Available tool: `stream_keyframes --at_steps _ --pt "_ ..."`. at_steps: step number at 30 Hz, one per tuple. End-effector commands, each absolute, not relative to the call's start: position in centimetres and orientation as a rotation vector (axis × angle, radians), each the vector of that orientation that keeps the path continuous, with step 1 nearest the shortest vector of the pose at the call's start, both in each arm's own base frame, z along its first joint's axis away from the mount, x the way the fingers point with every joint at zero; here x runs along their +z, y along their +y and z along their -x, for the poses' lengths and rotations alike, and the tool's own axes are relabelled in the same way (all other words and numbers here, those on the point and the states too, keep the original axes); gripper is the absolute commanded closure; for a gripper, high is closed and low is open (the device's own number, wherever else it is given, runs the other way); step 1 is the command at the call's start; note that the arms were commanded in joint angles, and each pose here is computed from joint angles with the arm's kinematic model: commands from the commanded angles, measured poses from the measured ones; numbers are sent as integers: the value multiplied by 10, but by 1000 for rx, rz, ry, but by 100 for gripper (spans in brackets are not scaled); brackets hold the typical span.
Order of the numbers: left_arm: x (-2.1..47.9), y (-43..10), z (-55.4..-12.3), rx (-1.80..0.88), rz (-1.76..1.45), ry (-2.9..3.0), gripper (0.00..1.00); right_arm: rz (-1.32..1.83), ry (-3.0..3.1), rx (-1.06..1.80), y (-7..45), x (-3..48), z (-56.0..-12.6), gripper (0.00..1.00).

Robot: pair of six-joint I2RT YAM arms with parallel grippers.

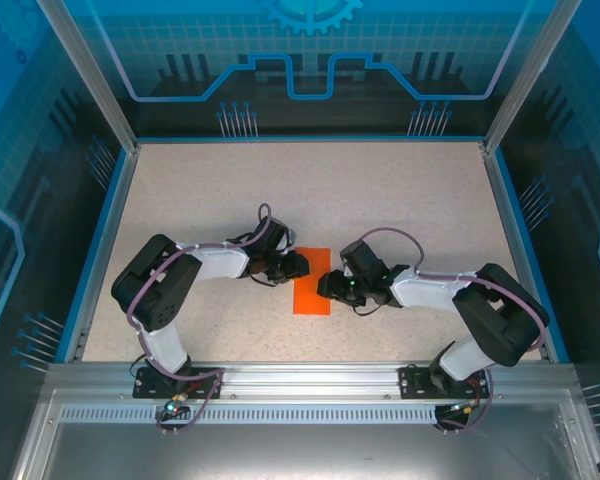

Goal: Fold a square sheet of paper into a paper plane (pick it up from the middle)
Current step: Third fold the triangle at the center of the table.

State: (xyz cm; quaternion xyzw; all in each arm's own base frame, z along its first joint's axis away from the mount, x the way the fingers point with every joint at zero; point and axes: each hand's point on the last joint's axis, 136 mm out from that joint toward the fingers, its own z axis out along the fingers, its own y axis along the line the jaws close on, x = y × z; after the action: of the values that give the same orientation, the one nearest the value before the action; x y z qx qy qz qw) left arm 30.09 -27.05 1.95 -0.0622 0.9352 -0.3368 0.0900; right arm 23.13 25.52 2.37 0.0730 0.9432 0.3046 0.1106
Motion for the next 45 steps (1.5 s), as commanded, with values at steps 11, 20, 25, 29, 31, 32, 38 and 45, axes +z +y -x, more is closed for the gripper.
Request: stream_keyframes --at_steps 11,20,25,29,31,32,38,45 --pt "10 -265 -290 -953 167 2826 73 -255 2728 913 257 30 -237 50" --pt "9 -265 -290 -959 172 2828 73 -272 2762 895 259 17 -235 49" --pt "8 -265 -289 -958 171 2830 73 -298 2784 834 252 11 -234 49" --pt "7 -264 -288 -956 172 2833 73 -265 2749 847 255 24 -236 49" --pt "7 -264 -289 -955 173 2832 74 -257 2739 815 251 28 -237 48" --pt "7 -264 -289 -954 172 2831 73 -256 2736 791 249 29 -239 47" --pt "6 -265 -289 -959 175 2833 74 -246 2775 817 256 12 -235 48" --pt "6 -264 -289 -957 177 2835 74 -176 2757 935 279 20 -235 54"
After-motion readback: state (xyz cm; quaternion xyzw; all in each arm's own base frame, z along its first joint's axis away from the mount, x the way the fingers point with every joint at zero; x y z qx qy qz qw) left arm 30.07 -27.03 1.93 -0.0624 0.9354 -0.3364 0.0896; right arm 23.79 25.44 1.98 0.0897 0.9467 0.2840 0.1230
